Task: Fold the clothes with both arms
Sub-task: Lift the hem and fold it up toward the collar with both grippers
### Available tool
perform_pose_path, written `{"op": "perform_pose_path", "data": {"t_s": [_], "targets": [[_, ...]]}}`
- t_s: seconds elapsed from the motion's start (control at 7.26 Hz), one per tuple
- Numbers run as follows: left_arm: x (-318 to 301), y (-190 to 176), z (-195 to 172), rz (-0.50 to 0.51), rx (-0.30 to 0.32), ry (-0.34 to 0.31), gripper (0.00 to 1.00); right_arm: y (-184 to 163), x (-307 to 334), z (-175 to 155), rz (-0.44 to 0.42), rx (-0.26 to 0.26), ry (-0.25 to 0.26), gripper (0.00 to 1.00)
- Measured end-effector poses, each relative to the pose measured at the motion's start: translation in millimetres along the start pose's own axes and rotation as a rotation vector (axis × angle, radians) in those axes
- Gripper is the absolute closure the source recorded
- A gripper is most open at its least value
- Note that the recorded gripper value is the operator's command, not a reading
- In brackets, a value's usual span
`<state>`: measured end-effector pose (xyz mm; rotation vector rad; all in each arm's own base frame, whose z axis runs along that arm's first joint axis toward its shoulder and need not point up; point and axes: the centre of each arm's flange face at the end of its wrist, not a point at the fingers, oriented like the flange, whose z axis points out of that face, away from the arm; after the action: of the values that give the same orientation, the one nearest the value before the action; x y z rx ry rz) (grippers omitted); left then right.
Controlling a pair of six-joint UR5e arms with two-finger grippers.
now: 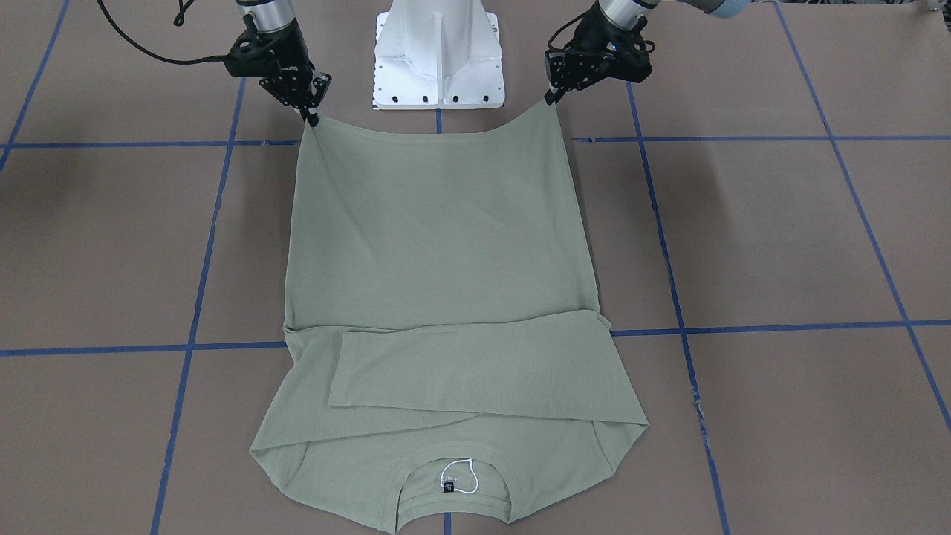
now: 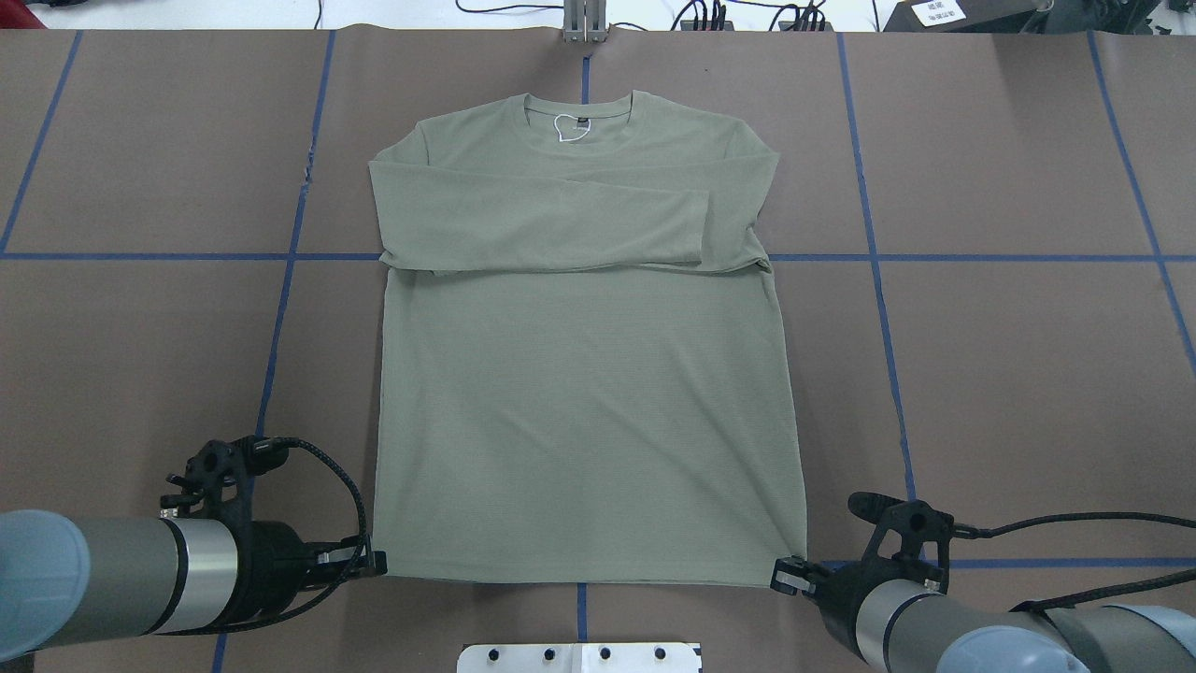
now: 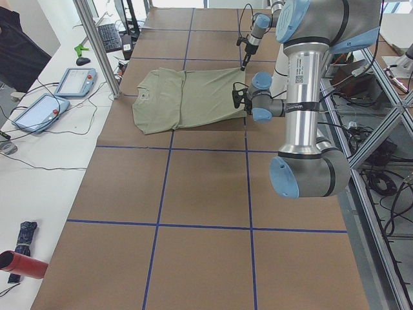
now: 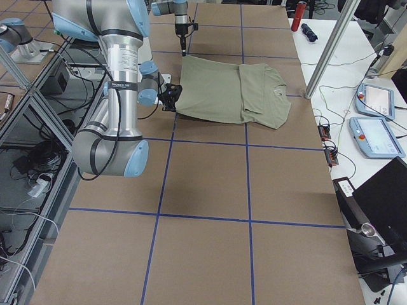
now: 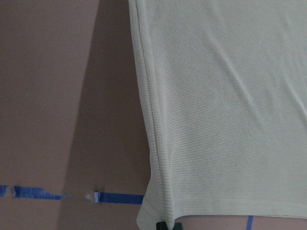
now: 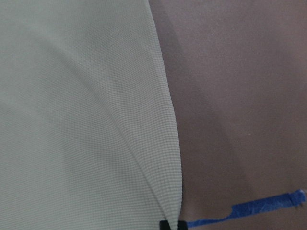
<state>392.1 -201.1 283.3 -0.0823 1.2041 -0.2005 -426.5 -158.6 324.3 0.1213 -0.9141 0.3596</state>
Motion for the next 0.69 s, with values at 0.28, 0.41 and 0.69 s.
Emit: {"op": "perform_pose_path", "data": {"t_s": [0.28,0.41,0.69], "targets": [[49.6,22.7,-83.9,-0.010,-0.099,-0.050,1.00,-31.8,-22.6,-86.0,0.042,-0.091,0.050,1.00],[71.1,23.6,-98.2,-0.010,-0.113,-0.061,1.00,-50.0,-42.1,-115.0,0.057,-0.125,0.061,1.00],[104.0,-5.6,-66.8,0.051,-0.068,-0.109,1.00,-85.5,-86.4,-125.8,-0.036,-0.109,0.083,1.00]]}}
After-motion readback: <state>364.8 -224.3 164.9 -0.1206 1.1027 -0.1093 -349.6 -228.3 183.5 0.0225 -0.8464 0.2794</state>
